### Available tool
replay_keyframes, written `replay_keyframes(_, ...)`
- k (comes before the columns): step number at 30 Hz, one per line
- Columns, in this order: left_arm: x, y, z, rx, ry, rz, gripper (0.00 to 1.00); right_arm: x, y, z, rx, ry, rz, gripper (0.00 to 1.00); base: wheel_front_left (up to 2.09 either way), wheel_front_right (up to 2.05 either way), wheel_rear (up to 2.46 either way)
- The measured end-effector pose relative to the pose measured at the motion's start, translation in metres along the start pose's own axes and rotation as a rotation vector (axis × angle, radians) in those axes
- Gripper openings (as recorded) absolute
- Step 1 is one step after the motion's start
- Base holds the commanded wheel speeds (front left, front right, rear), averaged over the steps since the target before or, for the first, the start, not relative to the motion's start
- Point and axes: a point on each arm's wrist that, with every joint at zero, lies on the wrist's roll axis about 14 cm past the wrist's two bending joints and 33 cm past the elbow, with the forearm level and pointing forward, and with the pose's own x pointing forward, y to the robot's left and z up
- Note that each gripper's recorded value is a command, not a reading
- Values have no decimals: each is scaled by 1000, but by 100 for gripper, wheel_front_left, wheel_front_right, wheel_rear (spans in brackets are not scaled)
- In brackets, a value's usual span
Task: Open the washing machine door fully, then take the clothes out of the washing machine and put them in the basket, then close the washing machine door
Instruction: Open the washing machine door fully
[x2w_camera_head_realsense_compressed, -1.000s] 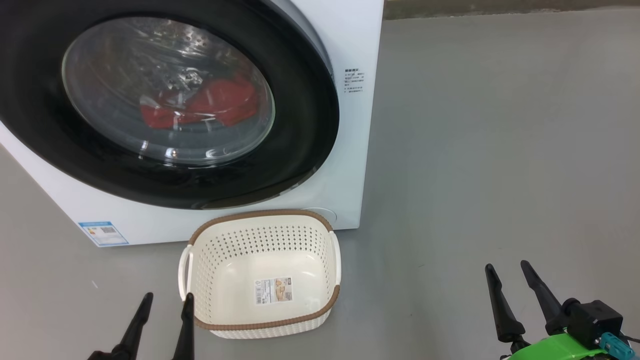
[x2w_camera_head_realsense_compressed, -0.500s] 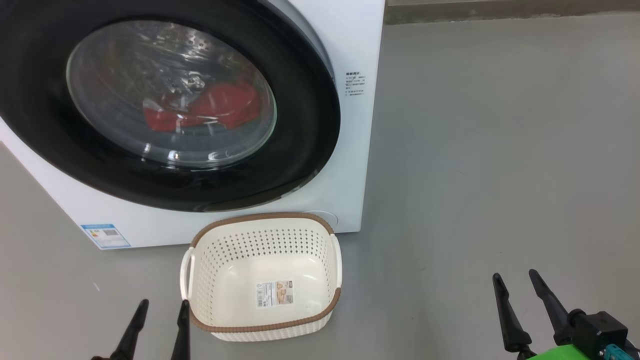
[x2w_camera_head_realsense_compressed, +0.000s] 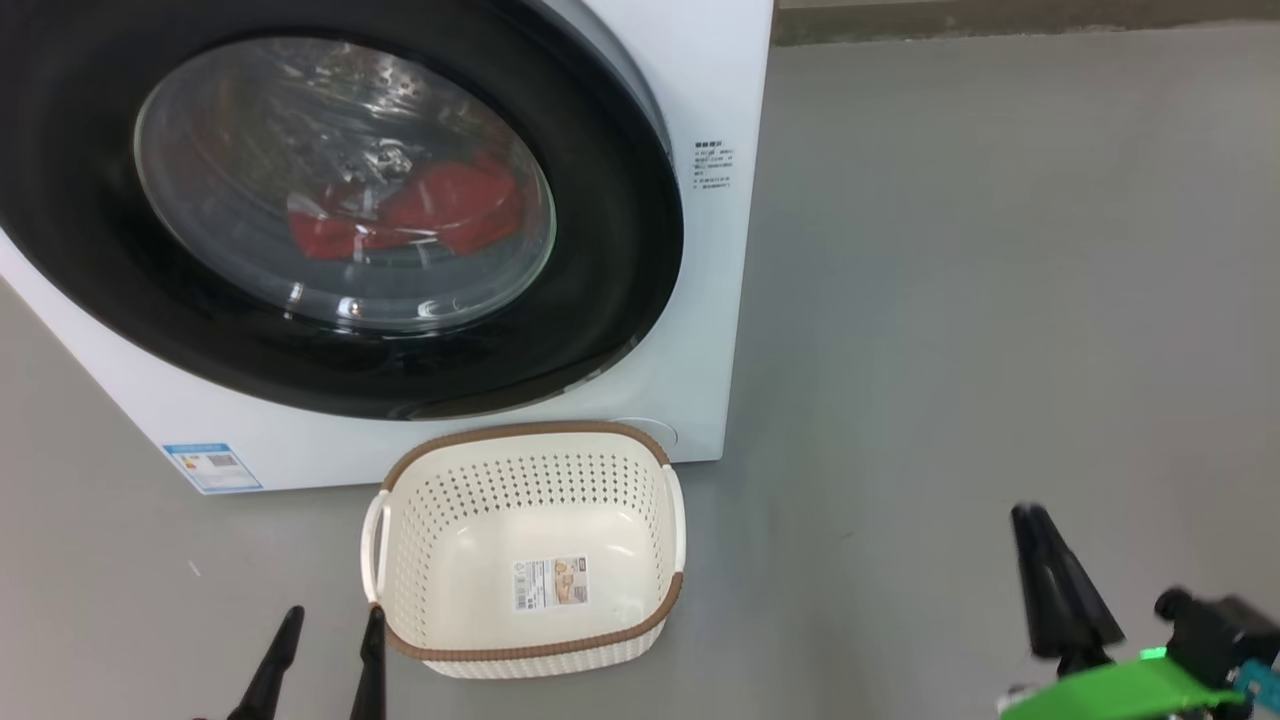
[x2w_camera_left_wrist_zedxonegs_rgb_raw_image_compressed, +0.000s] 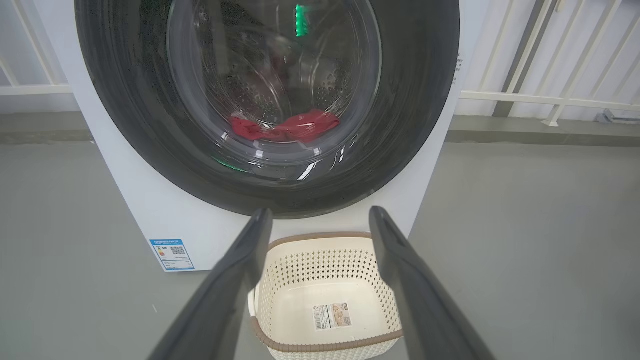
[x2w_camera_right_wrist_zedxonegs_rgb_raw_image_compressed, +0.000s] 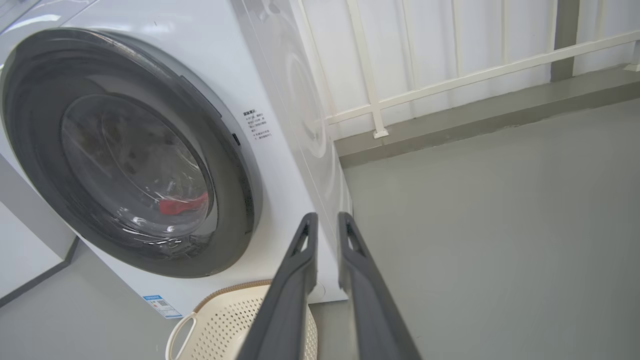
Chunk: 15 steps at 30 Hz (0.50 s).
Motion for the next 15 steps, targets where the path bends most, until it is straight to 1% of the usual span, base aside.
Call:
replay_keyframes(3,1,-2,-2,-1,7,-6,100,16,8,14,80,-49,15,0,0,0,0)
replay_keyframes(5,2,-3,-4,-2,13,-9,100,30,14,28,170,-95,26,0,0,0,0)
replay_keyframes(6,3,-4,-5,-2,15,-11,100,37,19,34,193,-115,37,0,0,0,0)
replay_keyframes(9,9,-5,-3,-3,9,-16,100,60,38,54,244,-168,95,0,0,0,0)
replay_keyframes(15,23,-10,2,-4,-5,-31,100,108,74,87,257,-231,215,0,0,0,0)
